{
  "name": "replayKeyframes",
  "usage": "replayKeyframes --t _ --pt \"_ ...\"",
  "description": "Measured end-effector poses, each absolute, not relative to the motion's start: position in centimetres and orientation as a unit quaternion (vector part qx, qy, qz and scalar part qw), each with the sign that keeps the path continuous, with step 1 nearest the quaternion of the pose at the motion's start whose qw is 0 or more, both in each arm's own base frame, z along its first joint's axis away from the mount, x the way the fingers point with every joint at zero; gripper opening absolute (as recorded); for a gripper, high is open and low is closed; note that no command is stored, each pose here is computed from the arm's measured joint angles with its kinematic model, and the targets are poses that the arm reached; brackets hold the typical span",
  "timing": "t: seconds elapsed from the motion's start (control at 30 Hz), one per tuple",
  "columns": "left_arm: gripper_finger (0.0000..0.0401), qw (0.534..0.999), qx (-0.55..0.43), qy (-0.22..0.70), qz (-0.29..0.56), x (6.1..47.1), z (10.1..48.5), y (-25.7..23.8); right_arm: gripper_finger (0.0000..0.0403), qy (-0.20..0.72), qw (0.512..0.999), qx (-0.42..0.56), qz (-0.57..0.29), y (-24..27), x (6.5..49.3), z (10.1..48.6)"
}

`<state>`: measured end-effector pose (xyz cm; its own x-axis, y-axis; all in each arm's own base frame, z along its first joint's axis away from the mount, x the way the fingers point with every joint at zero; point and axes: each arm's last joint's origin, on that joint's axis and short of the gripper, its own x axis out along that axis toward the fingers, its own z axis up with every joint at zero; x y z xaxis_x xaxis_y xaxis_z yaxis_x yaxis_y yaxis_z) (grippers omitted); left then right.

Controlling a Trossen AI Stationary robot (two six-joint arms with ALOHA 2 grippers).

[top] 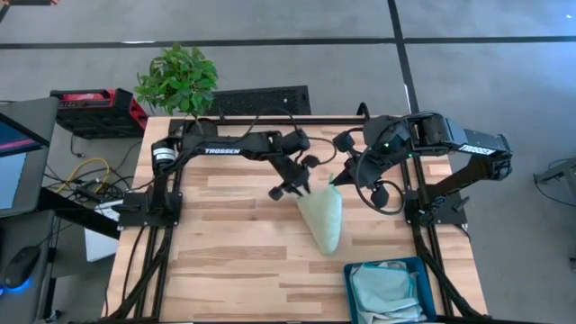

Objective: Fold microfiber towels
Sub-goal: Fold the green microfiber cloth

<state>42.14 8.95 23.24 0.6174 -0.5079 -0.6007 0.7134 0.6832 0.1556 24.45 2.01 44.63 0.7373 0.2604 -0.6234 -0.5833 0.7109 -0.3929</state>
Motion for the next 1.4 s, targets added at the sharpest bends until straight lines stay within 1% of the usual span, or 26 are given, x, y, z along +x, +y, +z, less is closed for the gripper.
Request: replayKeyframes --t 0.13,0.2,0.37,0.53,0.73,0.9,1.13,1.33,1.4 --pt "0.0074 0.858 0.169 0.314 -0.37 41.0 22.6 8.7 0.0005 0.275 0.885 -0.293 0.235 2.0 24.5 44.6" --pt "0.0065 0.846 0.152 0.342 -0.381 40.4 22.3 8.6 0.0005 0.287 0.892 -0.276 0.214 1.8 24.5 44.6" --pt "0.0047 0.823 0.111 0.39 -0.399 39.2 21.8 8.3 0.0005 0.338 0.904 -0.206 0.161 0.5 24.2 44.1" --pt "0.0033 0.815 0.083 0.39 -0.42 38.9 21.8 7.7 0.0005 0.38 0.911 -0.123 0.103 -1.6 24.5 42.6" --pt "0.0022 0.815 0.075 0.395 -0.416 38.9 21.9 7.6 0.0005 0.445 0.887 -0.102 0.07 -3.8 25.1 38.2" --pt "0.002 0.814 0.073 0.426 -0.388 38.6 21.9 8.1 0.0005 0.493 0.865 -0.093 -0.001 -6.0 25.1 35.0" --pt "0.002 0.814 0.069 0.457 -0.353 38.5 21.8 8.6 0.0005 0.53 0.84 -0.055 -0.109 -8.5 24.7 31.3" --pt "0.0021 0.814 0.061 0.462 -0.345 38.5 21.8 8.6 0.0005 0.56 0.802 -0.022 -0.209 -9.7 23.7 29.0" --pt "0.0021 0.814 0.063 0.472 -0.333 38.5 21.8 8.6 0.0006 0.555 0.801 -0.01 -0.225 -9.9 23.7 28.7"
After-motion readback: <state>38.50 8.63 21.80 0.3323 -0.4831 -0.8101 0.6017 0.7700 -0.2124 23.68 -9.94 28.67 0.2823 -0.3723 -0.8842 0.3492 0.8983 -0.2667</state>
